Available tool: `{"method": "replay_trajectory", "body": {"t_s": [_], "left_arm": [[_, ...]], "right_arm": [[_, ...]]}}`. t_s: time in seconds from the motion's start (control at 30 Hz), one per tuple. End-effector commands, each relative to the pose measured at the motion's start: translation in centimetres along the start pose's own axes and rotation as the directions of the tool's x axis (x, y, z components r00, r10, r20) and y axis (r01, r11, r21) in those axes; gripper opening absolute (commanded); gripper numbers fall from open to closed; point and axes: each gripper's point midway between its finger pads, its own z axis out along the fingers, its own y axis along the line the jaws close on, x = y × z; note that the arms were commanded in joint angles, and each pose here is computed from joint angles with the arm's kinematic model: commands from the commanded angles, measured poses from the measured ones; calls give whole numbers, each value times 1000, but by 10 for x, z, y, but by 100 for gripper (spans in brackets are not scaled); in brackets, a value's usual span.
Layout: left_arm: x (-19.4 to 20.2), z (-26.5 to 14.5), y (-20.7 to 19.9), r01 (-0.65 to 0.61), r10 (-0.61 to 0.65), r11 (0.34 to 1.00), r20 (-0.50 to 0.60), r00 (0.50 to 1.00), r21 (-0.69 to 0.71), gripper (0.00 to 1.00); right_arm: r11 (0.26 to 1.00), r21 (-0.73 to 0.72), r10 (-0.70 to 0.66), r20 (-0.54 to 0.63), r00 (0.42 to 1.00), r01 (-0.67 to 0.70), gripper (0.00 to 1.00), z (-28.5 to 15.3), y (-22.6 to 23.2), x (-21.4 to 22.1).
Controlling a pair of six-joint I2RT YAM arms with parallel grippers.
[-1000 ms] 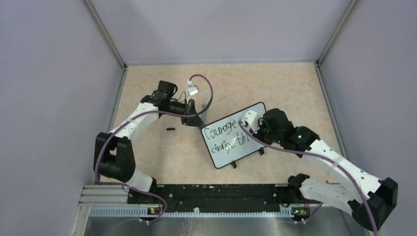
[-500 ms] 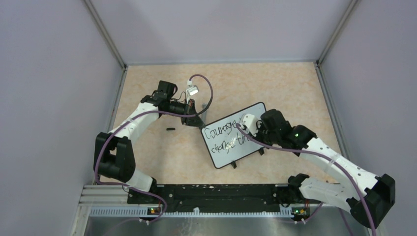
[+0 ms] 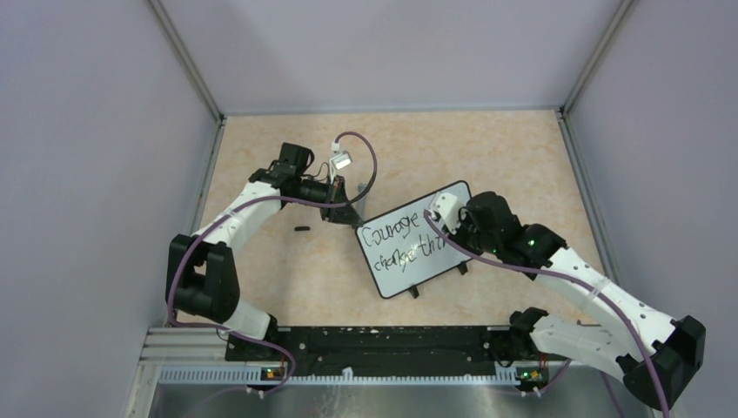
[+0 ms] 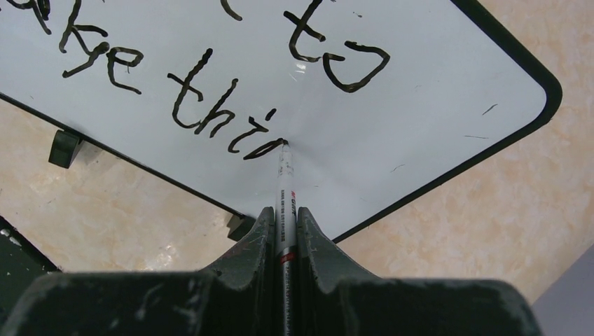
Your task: Write a sentence on the whiteboard
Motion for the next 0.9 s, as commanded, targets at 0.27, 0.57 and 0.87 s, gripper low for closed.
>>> {"method": "replay_trajectory", "body": {"t_s": [0.27, 0.57, 0.87], "left_arm": [[2, 4, 7, -21, 21, 999, -19, 1000, -26, 0], [2, 4, 8, -17, 17, 1000, -20, 1000, -26, 0], [2, 4, 8, -17, 17, 1000, -20, 1000, -26, 0]], "right_arm": [[997, 71, -13, 9, 1000, 13, 0, -2, -17, -6], [997, -58, -56, -47, 997, 54, 0, 2, 6, 9], [999, 26, -22, 2, 1000, 22, 0, -9, -10, -5]]}}
